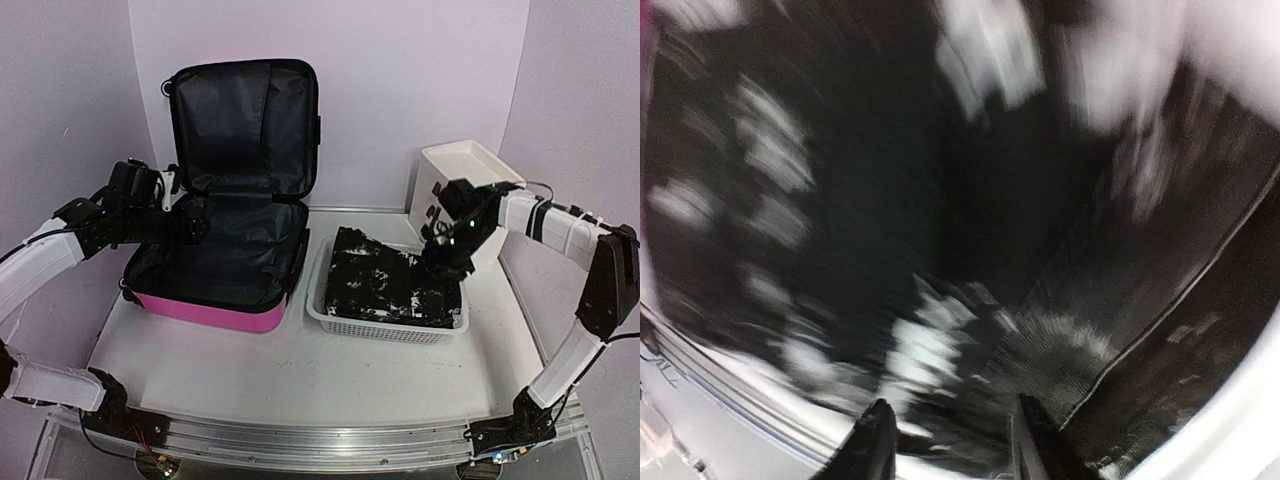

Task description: Open, take out, and arrange the luggage

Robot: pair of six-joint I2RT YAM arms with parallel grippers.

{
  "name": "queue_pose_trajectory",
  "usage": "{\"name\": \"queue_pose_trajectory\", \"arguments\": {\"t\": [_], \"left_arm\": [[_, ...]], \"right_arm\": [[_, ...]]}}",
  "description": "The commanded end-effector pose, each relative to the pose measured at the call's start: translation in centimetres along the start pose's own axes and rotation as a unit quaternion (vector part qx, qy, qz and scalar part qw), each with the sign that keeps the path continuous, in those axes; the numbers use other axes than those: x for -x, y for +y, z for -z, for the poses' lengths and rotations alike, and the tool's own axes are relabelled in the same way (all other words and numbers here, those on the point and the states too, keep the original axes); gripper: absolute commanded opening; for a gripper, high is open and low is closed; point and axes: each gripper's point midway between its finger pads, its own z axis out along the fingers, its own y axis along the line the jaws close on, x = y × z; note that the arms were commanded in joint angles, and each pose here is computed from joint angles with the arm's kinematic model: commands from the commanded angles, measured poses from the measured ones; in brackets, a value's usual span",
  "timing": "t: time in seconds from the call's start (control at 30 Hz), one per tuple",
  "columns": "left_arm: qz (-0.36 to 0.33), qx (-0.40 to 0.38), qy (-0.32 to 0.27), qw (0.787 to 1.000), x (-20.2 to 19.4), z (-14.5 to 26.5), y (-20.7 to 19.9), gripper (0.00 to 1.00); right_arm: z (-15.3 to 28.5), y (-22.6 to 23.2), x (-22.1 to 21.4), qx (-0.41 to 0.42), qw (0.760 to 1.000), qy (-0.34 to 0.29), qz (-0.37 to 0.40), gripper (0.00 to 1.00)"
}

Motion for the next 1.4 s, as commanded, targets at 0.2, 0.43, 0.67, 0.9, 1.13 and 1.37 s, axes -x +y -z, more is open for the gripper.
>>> {"name": "queue_pose_trajectory", "arguments": {"t": [0.2, 0.43, 0.67, 0.9, 1.13, 1.37], "left_arm": [[-0.027, 0.076, -0.042, 0.996, 2.6, 3.4, 3.6, 0.91], [-0.087, 0.051, 0.023, 0.995, 2.4, 3.1, 2.6, 0.91], [-0.149, -0.003, 0.064, 0.987, 1.0, 1.7, 0.9, 0.9], [-0.155, -0.003, 0.073, 0.985, 0.1, 1.7, 1.7, 0.9], [-0.133, 0.018, 0.066, 0.989, 1.0, 1.6, 2.2, 0.92], [-0.062, 0.03, 0.026, 0.997, 5.9, 1.2, 1.9, 0.97]], "right_arm": [[-0.3, 10.4, 16.2, 0.056, 0.99, -0.121, 0.04, 0.54], [-4.1, 10.5, 19.0, 0.045, 0.989, -0.14, -0.011, 0.34], [-5.8, 9.6, 19.5, 0.02, 0.989, -0.147, -0.02, 0.24], [-11.8, 6.3, 14.8, -0.024, 0.993, -0.094, -0.068, 0.24], [-8.2, 8.0, 16.2, -0.005, 0.99, -0.124, -0.063, 0.32], [6.1, 6.7, 14.0, -0.02, 0.98, -0.195, -0.044, 0.67]]}}
